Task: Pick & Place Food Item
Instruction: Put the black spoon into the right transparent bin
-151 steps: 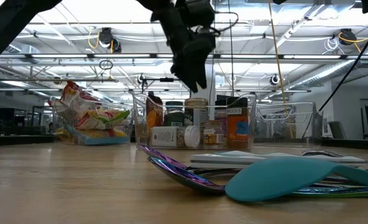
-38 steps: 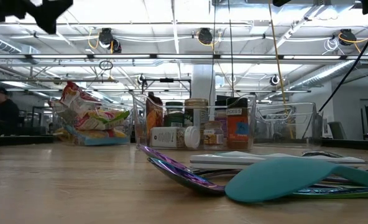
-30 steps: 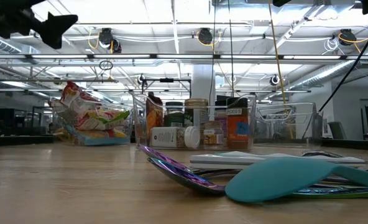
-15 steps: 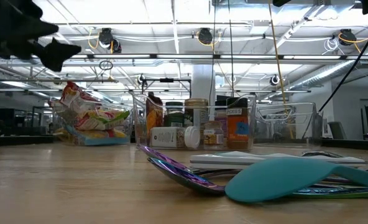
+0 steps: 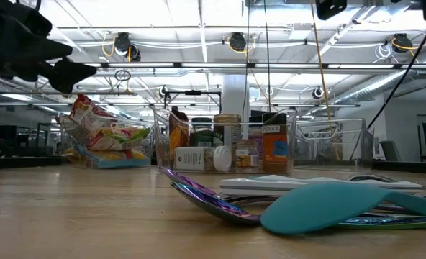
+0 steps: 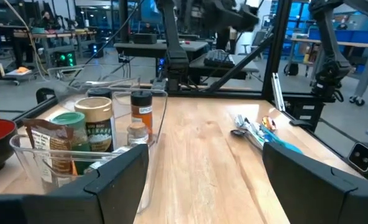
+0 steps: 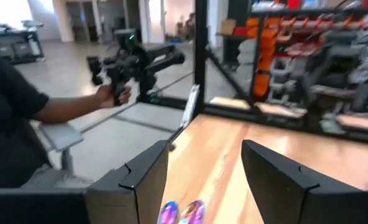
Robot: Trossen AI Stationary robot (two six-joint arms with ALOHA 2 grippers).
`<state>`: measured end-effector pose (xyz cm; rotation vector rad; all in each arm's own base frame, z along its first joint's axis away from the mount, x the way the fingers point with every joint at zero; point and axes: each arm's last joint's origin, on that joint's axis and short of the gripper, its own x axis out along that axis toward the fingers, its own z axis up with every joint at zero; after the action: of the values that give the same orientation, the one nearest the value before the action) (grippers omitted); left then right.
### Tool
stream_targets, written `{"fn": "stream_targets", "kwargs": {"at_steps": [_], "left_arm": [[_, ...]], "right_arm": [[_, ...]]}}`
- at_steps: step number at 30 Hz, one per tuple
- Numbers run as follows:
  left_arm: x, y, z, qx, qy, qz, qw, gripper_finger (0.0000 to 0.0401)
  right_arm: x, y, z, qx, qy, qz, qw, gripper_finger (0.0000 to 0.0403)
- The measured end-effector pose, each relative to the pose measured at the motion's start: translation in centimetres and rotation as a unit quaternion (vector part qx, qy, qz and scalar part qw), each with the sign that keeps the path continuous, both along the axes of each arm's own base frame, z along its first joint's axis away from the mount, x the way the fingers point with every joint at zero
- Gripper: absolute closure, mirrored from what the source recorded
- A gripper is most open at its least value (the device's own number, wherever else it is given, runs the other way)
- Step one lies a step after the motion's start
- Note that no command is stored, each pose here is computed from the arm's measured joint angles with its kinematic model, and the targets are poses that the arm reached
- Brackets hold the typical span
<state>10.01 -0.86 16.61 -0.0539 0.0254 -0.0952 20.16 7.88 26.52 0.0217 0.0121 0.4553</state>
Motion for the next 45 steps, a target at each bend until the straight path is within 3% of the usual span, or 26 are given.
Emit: {"fn": "stream_targets", "kwargs": {"at_steps": [4, 9, 15, 25, 35, 45], "left_arm": [[0.0, 0.0, 0.0, 0.005, 0.001, 0.008, 1.000, 0.0077], [0.0, 0.1, 0.0, 0.027, 0.000, 0.007, 1.000, 0.0077], [0.0, 0.1, 0.0, 0.025, -0.002, 0.008, 1.000, 0.0077], [0.0, 0.1, 0.0, 0.025, -0.002, 0.008, 1.000, 0.0077], [0.0, 0.1, 0.0, 0.025, -0.003, 0.008, 1.000, 0.0077], [0.0, 0.1, 0.0, 0.025, -0.003, 0.008, 1.000, 0.0077]], "right_arm": [[1.0, 1.8, -0.9, -0.008, 0.028, -0.001, 1.000, 0.0206], [2.8, 3.8, -1.3, -0.060, 0.113, -0.018, 0.992, 0.0206], [4.8, 4.9, -3.8, -0.155, 0.238, -0.079, 0.956, 0.0206], [6.6, 5.9, -10.1, -0.247, 0.332, -0.064, 0.908, 0.0206], [6.7, 7.1, -12.7, -0.226, 0.378, -0.022, 0.898, 0.0206], [7.4, 5.8, -13.6, -0.221, 0.400, -0.039, 0.888, 0.0207]]}}
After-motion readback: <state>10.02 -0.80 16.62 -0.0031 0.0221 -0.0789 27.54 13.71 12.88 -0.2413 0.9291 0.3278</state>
